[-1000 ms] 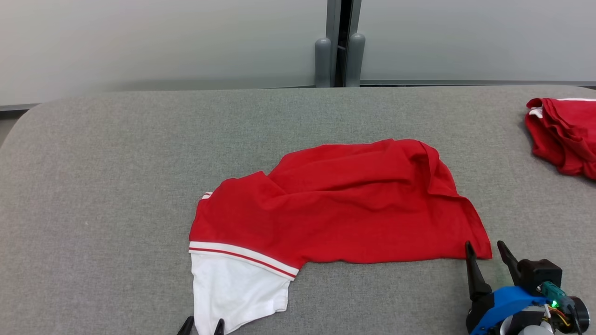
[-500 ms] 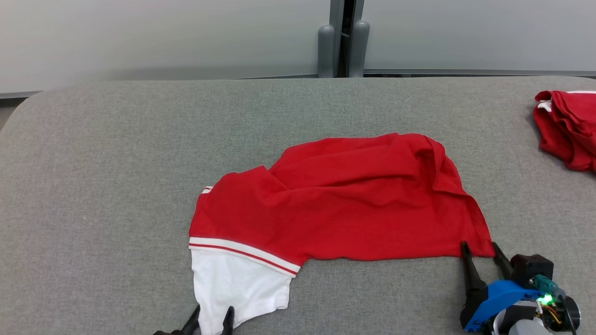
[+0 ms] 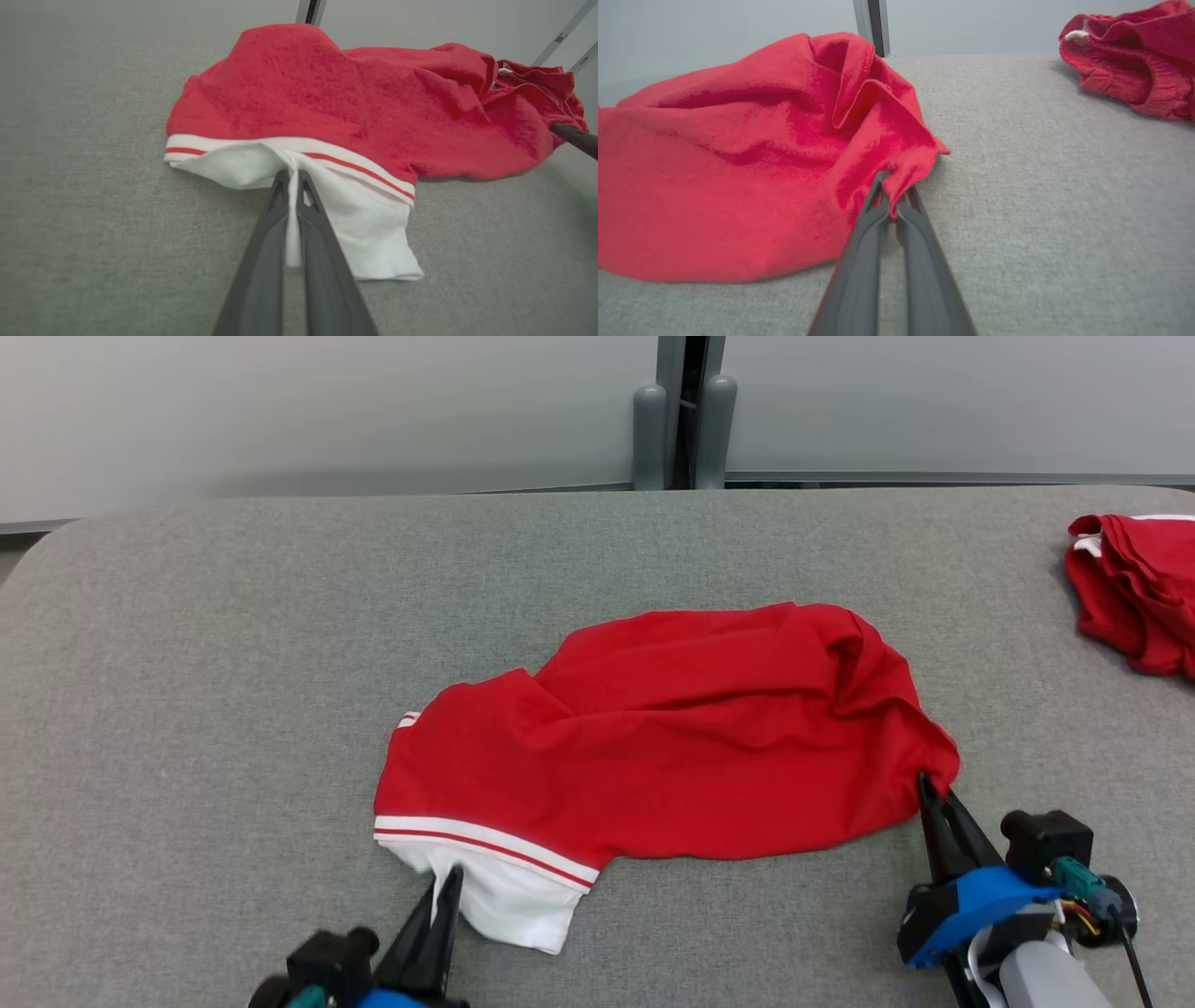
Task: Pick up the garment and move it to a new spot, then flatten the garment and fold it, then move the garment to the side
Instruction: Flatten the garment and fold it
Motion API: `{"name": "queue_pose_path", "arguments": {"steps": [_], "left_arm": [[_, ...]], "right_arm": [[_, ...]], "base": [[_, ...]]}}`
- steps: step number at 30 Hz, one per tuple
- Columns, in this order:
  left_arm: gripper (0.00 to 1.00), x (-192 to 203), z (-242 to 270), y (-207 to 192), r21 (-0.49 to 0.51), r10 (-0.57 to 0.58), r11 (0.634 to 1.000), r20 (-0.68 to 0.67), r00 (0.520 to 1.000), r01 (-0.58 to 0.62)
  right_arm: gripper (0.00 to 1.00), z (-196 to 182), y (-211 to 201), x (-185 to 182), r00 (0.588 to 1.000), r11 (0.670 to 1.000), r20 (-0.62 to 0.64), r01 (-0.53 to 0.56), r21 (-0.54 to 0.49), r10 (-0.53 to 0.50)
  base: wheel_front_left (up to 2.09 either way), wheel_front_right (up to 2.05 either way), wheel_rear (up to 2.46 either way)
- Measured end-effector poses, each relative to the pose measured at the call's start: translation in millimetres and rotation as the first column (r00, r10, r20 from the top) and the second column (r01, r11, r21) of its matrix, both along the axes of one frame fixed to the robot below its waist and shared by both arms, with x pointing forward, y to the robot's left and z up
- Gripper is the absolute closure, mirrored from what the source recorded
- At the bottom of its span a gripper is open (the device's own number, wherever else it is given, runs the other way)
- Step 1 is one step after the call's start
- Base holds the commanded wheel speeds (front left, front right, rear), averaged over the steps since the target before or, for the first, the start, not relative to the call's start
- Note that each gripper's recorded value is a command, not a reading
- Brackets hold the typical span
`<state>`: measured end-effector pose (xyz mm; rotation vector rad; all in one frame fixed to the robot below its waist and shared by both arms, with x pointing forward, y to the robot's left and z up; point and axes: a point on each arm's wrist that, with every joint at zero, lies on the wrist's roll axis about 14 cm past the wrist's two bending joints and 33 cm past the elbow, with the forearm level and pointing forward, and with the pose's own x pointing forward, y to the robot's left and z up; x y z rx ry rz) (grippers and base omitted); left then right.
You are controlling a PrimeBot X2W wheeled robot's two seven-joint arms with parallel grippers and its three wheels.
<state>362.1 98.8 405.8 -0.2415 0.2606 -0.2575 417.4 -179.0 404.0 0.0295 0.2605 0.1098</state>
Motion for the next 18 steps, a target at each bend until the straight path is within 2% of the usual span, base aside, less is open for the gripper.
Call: {"name": "queue_pose_path", "arguments": {"steps": [9,18], "left_arm": [[1.00,76,70,5,0.064,-0.049,0.997,0.242,0.969,0.034],[1.00,177,160,10,0.169,-0.116,0.985,0.485,0.867,0.037]], "right_arm": [[1.00,60,19,45,0.979,0.997,0.188,-0.080,-0.019,0.082],[1.00,140,33,128,0.909,0.987,0.387,-0.135,-0.081,0.156]], "base": [[0.00,0.00,0.00],[0.00,0.00,0.00]]}}
